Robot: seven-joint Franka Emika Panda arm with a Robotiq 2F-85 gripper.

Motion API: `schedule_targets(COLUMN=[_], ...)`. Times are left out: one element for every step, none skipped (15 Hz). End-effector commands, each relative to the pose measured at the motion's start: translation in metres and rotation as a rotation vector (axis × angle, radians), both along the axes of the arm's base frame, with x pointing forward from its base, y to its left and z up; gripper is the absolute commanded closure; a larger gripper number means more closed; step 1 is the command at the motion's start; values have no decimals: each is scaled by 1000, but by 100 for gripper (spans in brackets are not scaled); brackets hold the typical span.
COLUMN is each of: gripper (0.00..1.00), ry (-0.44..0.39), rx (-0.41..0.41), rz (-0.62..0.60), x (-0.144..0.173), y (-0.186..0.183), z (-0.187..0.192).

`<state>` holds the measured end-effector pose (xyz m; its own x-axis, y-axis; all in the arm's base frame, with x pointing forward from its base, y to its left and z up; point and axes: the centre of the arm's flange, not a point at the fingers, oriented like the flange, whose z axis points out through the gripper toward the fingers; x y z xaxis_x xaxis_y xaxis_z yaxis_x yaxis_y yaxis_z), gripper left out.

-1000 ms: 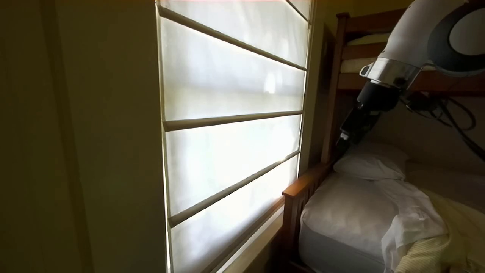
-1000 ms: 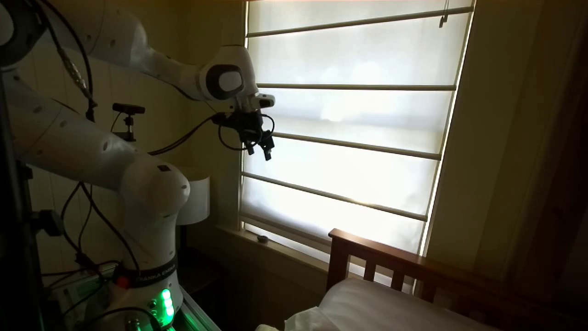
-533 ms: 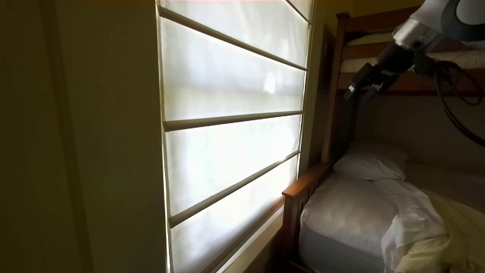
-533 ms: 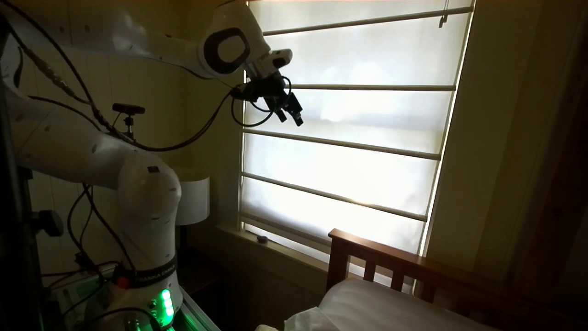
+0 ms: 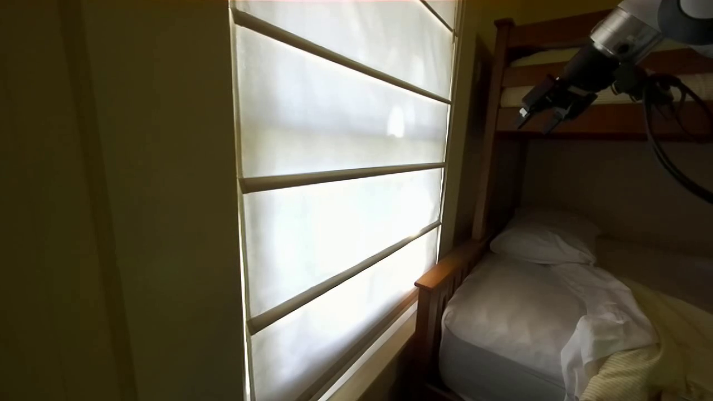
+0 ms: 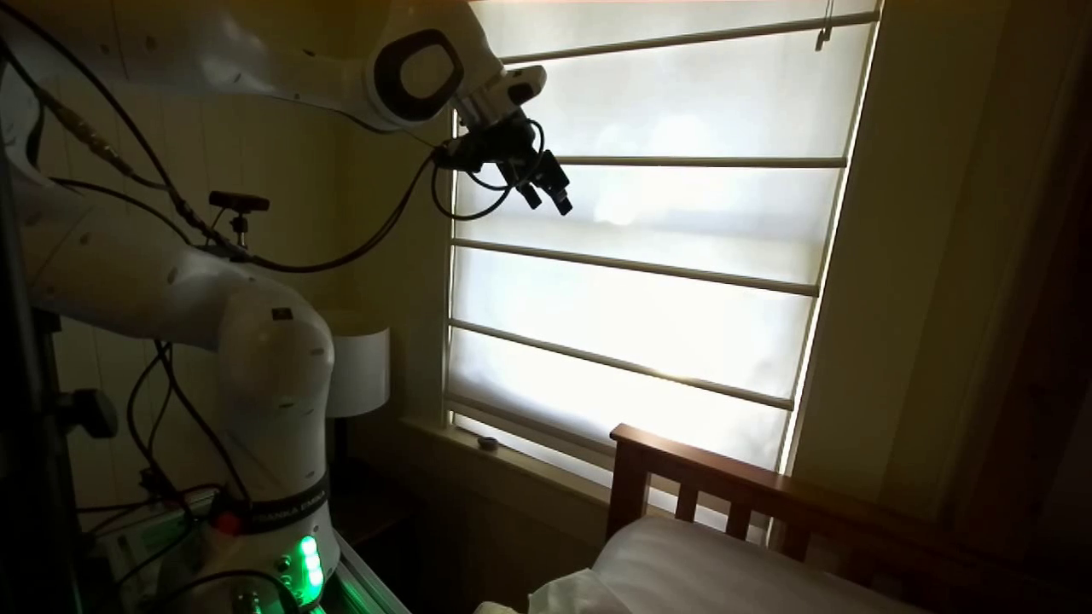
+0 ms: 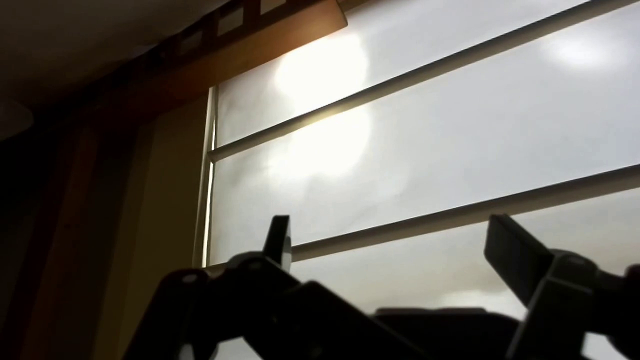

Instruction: Slightly open the window blinds

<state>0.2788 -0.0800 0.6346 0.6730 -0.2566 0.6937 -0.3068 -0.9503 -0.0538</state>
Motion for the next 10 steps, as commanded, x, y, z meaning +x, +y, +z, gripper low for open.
schedule_targets(gripper=[0, 0, 0, 0, 0, 0, 0, 0, 0, 0], ry=[-57, -109, -156, -205, -250, -303, -345, -392, -438, -480], rx=[-16, -20, -37, -61, -85, -105, -129, -151, -167, -182], rz=[-97, -120, -144, -164, -181, -191, -203, -211, -218, -224], x=[21, 27, 33, 41, 48, 53, 61, 68, 75, 83], y=[-13, -24, -39, -56, -67, -76, -85, -92, -99, -105], z=[18, 32, 50, 72, 88, 107, 124, 143, 161, 180])
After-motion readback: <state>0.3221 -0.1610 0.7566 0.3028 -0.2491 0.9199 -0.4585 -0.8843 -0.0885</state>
